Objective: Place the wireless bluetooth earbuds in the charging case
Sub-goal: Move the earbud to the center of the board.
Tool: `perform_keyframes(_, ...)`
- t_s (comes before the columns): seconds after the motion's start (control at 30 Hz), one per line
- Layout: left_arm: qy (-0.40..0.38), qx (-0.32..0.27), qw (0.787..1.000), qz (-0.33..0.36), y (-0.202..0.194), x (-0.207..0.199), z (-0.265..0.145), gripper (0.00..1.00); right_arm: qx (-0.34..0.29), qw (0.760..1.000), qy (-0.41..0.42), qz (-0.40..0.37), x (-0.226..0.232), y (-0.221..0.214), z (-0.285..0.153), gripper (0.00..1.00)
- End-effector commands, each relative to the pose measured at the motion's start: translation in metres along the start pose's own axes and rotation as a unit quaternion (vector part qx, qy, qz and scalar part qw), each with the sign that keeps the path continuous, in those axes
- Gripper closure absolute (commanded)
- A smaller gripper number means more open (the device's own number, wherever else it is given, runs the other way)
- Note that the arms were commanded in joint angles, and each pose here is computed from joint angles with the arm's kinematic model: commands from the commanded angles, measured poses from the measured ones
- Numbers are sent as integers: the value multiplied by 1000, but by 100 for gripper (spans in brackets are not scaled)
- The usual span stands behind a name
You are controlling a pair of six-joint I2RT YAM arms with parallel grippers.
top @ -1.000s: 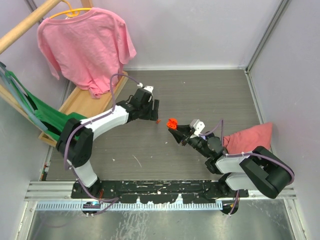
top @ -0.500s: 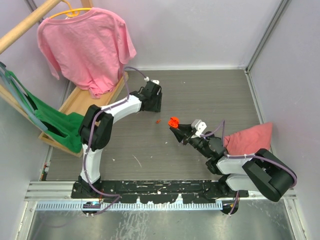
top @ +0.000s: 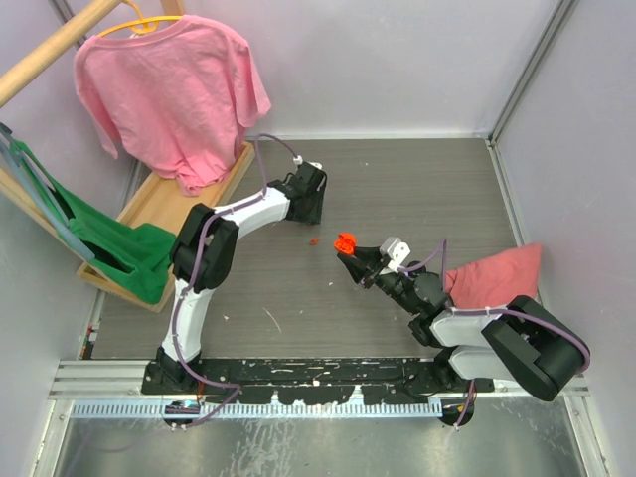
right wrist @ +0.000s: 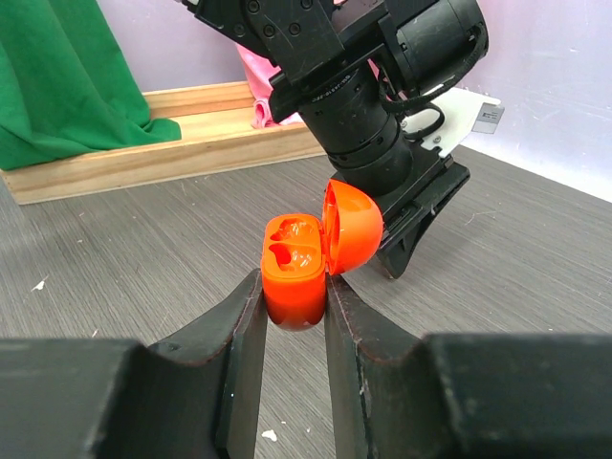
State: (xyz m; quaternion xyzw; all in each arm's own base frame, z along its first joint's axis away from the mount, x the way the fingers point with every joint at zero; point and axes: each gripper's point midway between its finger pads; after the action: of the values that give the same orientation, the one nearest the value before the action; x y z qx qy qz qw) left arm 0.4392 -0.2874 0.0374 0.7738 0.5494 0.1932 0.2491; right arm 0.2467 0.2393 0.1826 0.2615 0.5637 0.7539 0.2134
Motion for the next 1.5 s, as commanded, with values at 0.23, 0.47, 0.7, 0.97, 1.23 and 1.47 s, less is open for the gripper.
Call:
perform_keyframes(0.23, 13, -12, 1000, 19, 11, 7, 4, 67, -33, 999, 7, -13, 2, 19, 6, 99)
perform_keyframes(0.47, 8, -7, 999, 48, 5, 14, -8, 80, -32, 999, 10, -11, 3, 19, 6, 99)
perform_keyframes(0.7, 6, 13, 999, 38, -12, 26, -13, 89, -30, 999, 13, -10, 4, 18, 7, 99)
perform_keyframes(0.97, -27, 33, 998, 36, -32, 20, -33, 100, -28, 999, 14, -11, 5, 18, 7, 99)
perform_keyframes(1.23, -46, 81, 995, 37, -69, 18, -65, 100, -28, 999, 15, -10, 5, 18, 7, 99)
perform_keyframes(1.47, -53, 117, 991, 49, -99, 15, -92, 95, -27, 999, 15, -9, 5, 18, 8, 99)
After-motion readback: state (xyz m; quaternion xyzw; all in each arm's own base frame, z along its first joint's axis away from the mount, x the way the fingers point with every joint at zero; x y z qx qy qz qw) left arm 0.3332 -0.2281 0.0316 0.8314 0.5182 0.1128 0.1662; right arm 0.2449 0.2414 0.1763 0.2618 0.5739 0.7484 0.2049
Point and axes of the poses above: each gripper's point midway between its finger pads, its own z axis out along the fingers, its own x axis along the line the jaws close on, y = z × x, and after that the axes turned 10 degrees about z, right-handed
